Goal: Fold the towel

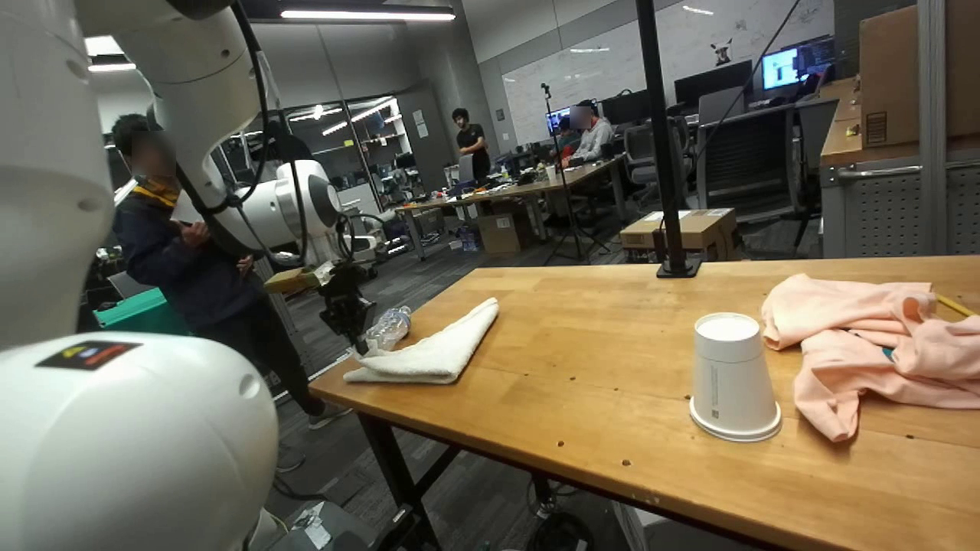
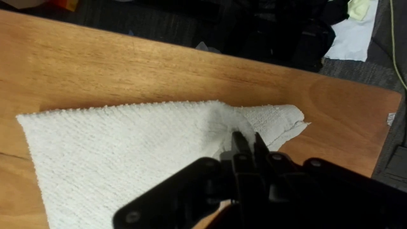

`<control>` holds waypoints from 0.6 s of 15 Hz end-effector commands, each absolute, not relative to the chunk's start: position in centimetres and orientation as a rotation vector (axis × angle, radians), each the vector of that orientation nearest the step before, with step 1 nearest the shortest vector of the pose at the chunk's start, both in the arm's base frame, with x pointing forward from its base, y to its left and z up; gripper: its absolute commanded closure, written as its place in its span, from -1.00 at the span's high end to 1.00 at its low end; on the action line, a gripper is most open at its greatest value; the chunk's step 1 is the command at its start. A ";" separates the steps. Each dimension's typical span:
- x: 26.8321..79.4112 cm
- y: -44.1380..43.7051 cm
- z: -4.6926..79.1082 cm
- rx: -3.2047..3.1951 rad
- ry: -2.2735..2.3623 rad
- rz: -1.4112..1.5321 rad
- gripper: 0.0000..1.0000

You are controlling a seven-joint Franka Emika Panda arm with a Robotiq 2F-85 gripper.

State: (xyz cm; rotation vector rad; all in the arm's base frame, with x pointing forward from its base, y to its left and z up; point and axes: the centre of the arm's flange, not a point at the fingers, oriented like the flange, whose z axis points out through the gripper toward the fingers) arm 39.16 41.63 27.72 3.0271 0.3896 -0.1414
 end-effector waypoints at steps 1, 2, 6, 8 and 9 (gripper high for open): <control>38.9 42.8 26.6 3.058 0.384 -0.144 -0.92; 38.8 43.0 26.1 3.045 0.390 -0.144 -0.92; 38.3 43.6 24.5 3.022 0.414 -0.170 -0.92; 38.1 43.7 23.8 3.014 0.423 -0.189 -0.91; 38.0 43.9 23.6 3.012 0.425 -0.199 -0.89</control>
